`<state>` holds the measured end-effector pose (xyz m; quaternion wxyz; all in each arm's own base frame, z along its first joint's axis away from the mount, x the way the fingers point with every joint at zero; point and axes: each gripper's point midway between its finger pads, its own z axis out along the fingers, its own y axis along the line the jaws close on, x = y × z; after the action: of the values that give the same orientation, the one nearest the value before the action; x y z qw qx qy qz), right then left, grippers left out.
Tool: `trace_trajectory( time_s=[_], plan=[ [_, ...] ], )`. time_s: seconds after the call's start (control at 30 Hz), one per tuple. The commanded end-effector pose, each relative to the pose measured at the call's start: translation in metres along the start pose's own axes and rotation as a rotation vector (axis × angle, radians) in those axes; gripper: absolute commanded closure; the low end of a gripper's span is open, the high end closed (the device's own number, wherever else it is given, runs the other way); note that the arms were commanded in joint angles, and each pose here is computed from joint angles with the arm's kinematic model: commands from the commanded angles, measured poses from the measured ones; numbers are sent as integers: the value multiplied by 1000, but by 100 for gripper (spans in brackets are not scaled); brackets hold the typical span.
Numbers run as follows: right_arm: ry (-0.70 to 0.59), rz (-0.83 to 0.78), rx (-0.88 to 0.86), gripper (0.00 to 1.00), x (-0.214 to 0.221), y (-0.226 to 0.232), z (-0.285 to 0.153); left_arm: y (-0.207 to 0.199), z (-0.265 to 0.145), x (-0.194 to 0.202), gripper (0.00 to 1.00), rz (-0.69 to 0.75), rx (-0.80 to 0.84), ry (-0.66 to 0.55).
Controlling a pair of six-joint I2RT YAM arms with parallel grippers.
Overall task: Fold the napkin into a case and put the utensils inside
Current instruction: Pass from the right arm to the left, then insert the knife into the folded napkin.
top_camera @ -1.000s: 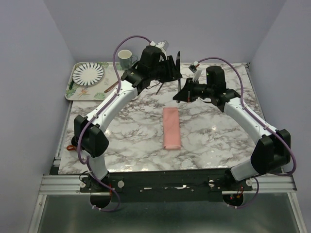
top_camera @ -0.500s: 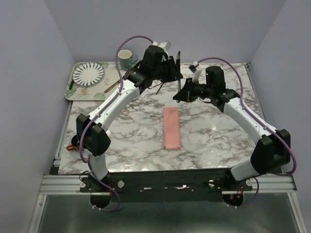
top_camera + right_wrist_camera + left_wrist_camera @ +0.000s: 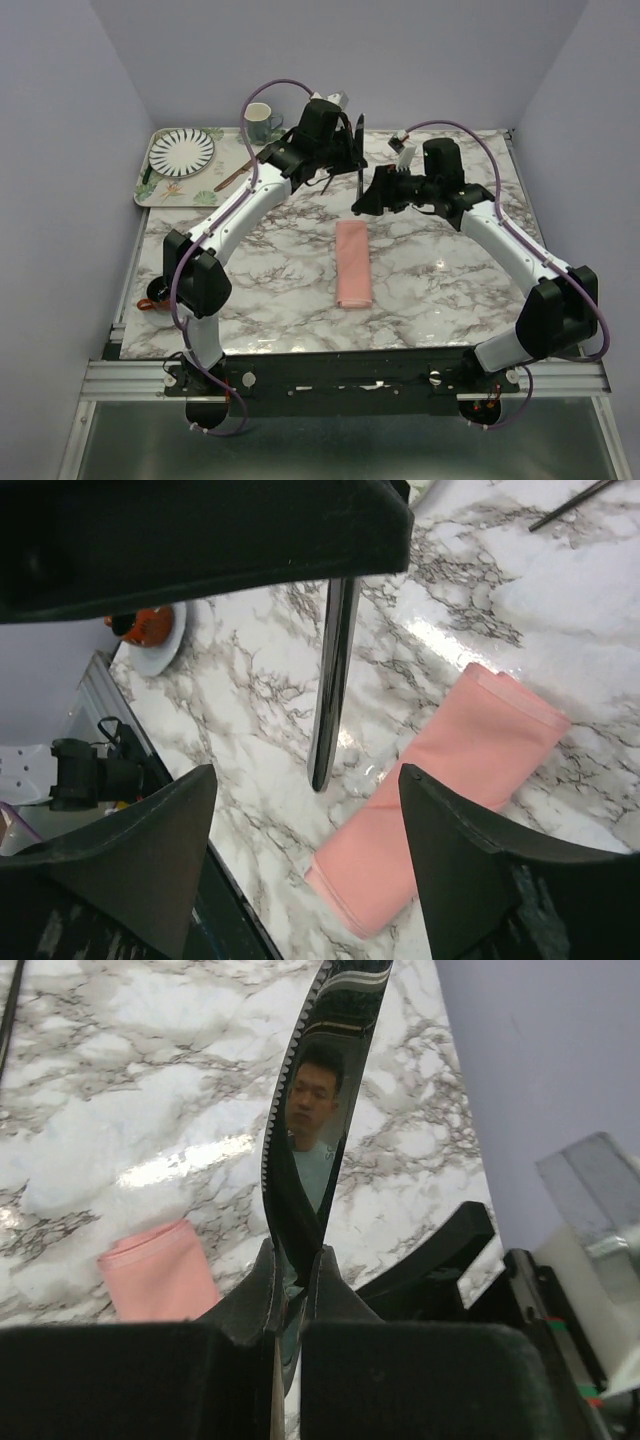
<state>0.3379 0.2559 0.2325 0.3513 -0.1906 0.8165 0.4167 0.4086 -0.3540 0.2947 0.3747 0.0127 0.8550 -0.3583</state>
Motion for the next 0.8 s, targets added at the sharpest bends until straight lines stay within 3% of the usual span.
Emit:
trace_trajectory(
  time_s=[0.0, 0.07, 0.2, 0.33, 0.77],
  plan=[
    [57, 60, 90, 17, 24, -31, -20, 48, 19, 19, 100, -25, -174, 32],
    [76, 93, 119, 19, 34, -44, -23, 57, 26, 29, 100, -46, -198, 53],
    [138, 172, 151, 36, 59, -72, -20, 78, 41, 53, 100, -86, -233, 88],
    [191, 225, 155, 44, 76, -90, -7, 99, 50, 66, 100, -107, -295, 93],
    [230, 379, 176, 47, 96, -134, 39, 124, 78, 110, 100, -125, -362, 78]
  ],
)
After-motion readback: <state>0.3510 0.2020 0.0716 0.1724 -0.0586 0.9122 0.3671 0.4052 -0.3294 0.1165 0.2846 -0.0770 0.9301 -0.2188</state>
